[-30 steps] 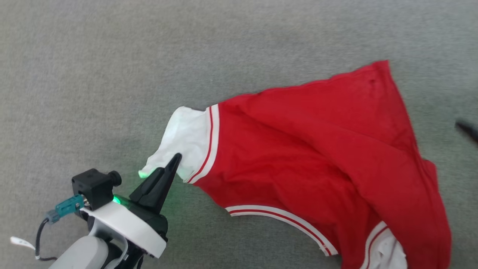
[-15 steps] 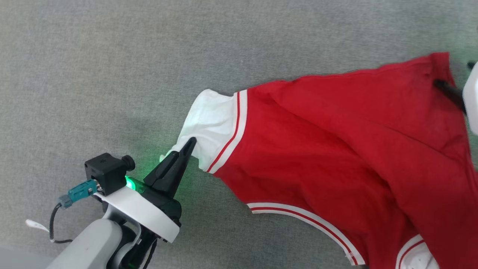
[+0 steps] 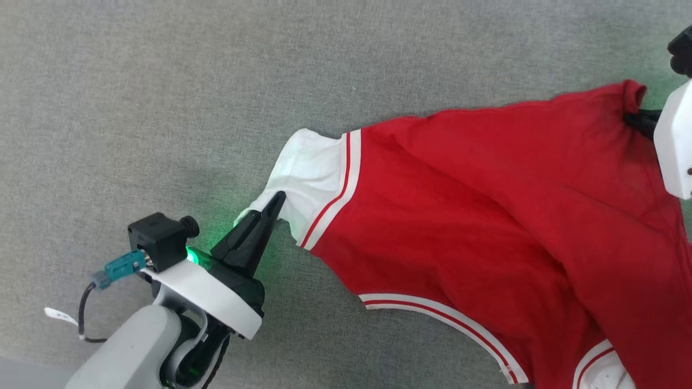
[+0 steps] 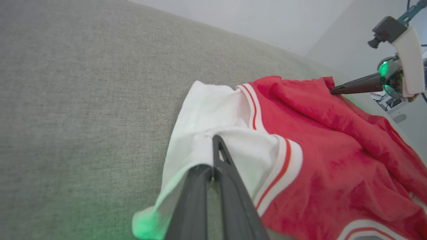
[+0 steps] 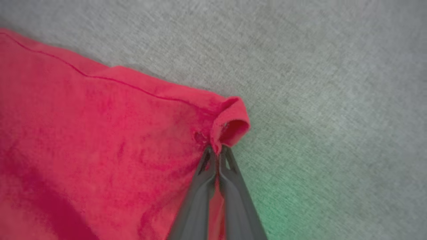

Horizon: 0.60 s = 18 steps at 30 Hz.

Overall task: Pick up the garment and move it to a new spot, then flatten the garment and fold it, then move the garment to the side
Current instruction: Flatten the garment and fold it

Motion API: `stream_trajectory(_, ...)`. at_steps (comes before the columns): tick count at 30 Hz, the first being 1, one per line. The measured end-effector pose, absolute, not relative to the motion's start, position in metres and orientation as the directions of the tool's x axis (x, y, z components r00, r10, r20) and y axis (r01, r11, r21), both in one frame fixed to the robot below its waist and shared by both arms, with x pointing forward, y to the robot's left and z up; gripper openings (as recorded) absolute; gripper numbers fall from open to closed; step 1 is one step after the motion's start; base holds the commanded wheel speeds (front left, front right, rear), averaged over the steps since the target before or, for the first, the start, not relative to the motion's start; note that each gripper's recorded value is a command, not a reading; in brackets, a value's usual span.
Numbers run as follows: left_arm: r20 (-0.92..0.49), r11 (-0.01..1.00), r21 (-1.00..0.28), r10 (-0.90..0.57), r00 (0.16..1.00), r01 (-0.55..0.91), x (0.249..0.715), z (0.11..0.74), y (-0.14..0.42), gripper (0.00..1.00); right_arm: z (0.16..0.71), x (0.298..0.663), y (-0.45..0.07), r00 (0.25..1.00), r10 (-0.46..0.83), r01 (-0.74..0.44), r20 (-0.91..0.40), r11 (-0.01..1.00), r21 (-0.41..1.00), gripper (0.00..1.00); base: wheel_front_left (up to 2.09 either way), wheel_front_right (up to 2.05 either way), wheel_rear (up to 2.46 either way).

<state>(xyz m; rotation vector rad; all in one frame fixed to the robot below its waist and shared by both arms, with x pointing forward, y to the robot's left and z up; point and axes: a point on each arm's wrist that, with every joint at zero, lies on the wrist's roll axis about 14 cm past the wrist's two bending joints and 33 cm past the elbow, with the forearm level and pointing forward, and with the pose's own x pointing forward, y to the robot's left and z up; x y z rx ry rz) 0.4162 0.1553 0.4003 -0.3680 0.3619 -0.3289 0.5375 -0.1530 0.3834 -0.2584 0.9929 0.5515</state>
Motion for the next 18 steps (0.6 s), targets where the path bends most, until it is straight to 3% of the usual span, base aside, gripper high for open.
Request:
stream_trajectory(5, -0.24, 0.883, -0.383, -0.38, 0.893, 0.272, 0.428, 0.415, 0.158, 0.0, 0.413, 0.554, -0.15, 0.546, 0.368, -0.498, -0.752, 0.865, 0.061, 0.0, 0.0, 0.0, 0.0)
stream_trajectory(9, -0.174, 0.876, -0.363, -0.4, 0.9, 0.319, 0.45, 0.44, 0.156, 0.0, 0.459, 0.58, -0.16, 0.703, 0.368, -0.438, -0.609, 0.898, 0.038, 0.0, 0.0, 0.0, 0.0)
stream_trajectory(18, -0.003, 0.856, -0.361, -0.398, 0.917, 0.371, 0.55, 0.517, 0.15, 0.0, 0.56, 0.636, -0.213, 0.941, 0.221, -0.215, -0.255, 0.975, 0.05, 0.0, 0.0, 0.0, 0.0)
